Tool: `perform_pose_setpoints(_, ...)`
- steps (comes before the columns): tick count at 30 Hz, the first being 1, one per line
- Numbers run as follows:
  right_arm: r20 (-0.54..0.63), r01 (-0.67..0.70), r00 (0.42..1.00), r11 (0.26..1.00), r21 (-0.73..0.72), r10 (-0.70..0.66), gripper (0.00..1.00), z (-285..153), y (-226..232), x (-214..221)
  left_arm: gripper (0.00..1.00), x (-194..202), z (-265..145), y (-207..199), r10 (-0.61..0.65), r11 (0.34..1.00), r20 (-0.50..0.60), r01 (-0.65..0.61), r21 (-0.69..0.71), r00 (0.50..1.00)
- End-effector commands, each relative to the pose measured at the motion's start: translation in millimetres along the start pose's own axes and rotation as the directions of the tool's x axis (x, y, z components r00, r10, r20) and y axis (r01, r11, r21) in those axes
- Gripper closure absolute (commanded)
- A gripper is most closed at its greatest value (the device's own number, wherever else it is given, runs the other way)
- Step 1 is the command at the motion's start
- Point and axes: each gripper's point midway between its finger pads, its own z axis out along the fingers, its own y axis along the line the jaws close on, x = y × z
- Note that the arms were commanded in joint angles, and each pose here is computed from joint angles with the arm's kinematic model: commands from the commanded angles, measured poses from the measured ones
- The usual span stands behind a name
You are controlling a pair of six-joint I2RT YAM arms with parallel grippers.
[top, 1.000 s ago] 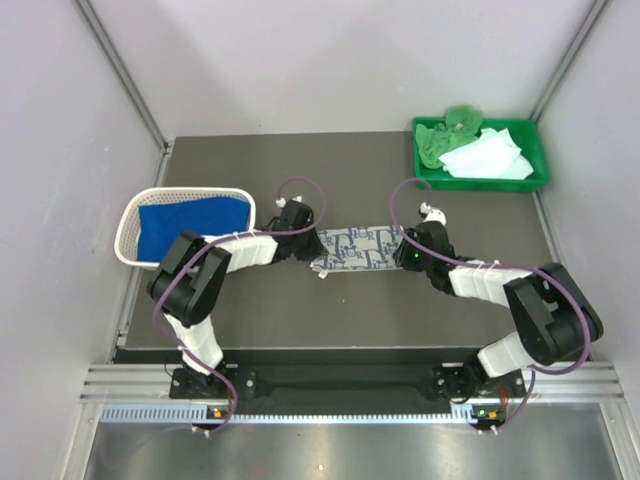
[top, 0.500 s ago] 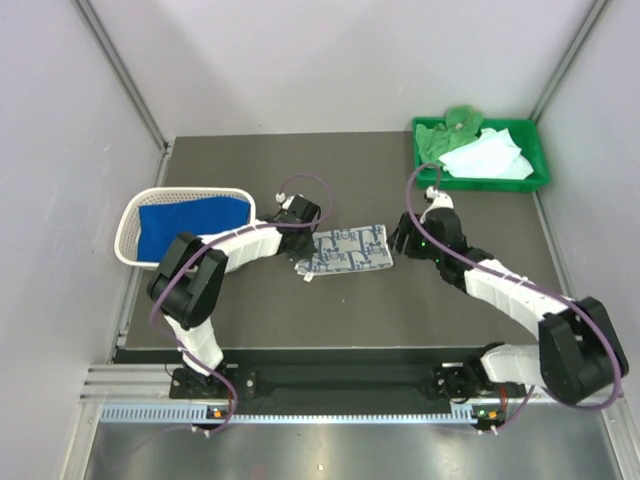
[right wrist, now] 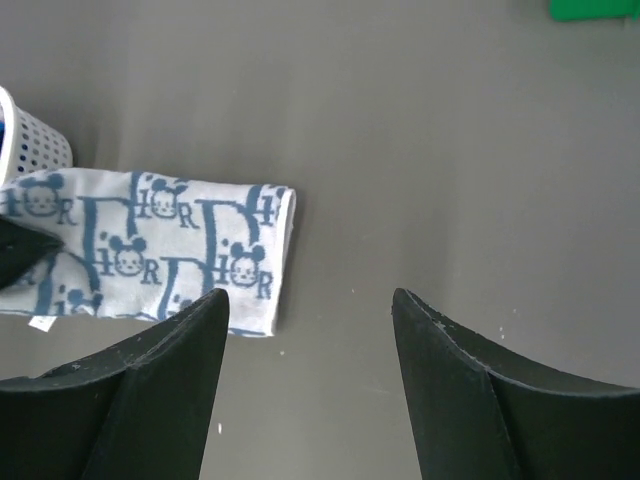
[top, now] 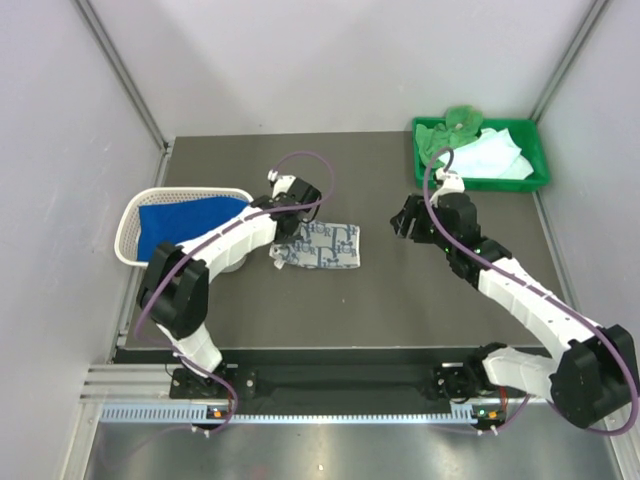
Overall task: Fold and stack the towels
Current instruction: Neatly place the folded towel into the bin
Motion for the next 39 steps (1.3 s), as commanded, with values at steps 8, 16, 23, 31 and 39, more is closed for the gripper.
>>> perform_pose_setpoints(8, 0.044, 0.023, 0.999, 0.999, -0.044, -0.021, 0.34, 11, 21, -36, 1.0, -62, -57, 74, 0.099, 0.956, 0.181, -0.043, -0.292, 0.978)
perform_pose_setpoints(16, 0.014, 0.047, 0.999, 0.994, -0.096, -0.046, 0.35, 22, 51, -35, 1.0, -101, -68, 147, 0.03, 0.935, 0.255, 0.063, -0.35, 0.967)
perform_pose_setpoints(23, 0.015, 0.066, 0.998, 0.992, -0.111, -0.065, 0.35, 32, 70, -43, 1.0, -116, -80, 209, 0.004, 0.911, 0.318, 0.128, -0.393, 0.948)
perform_pose_setpoints(31, 0.004, 0.089, 0.996, 0.988, -0.124, -0.089, 0.35, 39, 87, -44, 1.0, -120, -78, 253, -0.033, 0.899, 0.339, 0.176, -0.401, 0.94)
perform_pose_setpoints(39, -0.004, 0.121, 0.993, 0.985, -0.127, -0.122, 0.36, 45, 97, -45, 1.0, -123, -70, 286, -0.073, 0.881, 0.351, 0.226, -0.416, 0.933)
